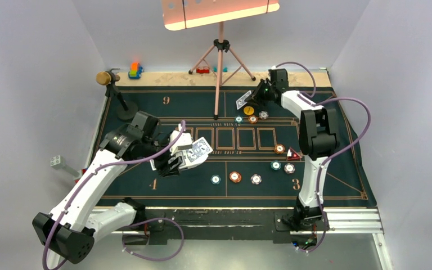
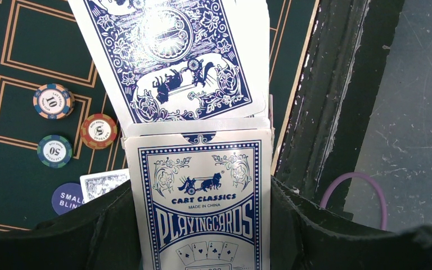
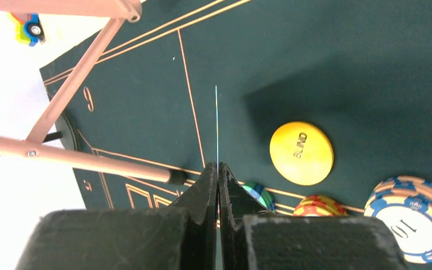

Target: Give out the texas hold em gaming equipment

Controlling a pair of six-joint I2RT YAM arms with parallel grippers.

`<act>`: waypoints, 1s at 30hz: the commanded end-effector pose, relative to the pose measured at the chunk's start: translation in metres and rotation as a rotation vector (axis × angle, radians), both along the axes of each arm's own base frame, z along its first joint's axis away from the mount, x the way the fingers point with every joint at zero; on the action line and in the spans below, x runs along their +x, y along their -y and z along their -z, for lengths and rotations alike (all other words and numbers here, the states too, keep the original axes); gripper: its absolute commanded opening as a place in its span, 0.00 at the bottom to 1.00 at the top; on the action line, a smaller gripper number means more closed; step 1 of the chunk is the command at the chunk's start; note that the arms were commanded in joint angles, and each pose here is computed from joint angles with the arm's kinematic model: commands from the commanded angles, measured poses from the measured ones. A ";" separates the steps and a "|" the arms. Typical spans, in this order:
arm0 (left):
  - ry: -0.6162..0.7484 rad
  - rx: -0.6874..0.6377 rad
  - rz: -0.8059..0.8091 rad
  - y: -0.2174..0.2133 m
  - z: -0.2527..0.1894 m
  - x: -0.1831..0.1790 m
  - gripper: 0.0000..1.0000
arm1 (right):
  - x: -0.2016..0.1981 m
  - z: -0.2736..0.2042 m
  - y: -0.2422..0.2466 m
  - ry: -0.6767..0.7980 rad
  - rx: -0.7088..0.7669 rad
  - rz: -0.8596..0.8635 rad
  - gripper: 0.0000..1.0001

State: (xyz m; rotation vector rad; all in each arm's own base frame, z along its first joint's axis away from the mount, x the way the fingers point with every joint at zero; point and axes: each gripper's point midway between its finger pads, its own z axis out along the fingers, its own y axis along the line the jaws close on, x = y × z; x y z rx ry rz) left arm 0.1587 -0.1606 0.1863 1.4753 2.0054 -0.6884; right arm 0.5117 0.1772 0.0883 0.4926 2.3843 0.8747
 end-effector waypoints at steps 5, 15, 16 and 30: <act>0.027 -0.032 0.007 0.003 -0.010 0.000 0.00 | 0.025 0.004 0.015 -0.006 -0.074 0.077 0.00; 0.023 -0.040 0.017 0.004 -0.011 -0.002 0.00 | 0.008 -0.008 0.030 -0.027 -0.148 0.107 0.40; 0.021 -0.040 0.017 0.004 -0.011 -0.002 0.00 | 0.008 -0.017 0.033 -0.011 -0.158 0.117 0.42; 0.018 -0.047 0.023 0.007 -0.010 0.000 0.00 | -0.066 -0.111 0.028 0.119 -0.307 0.040 0.86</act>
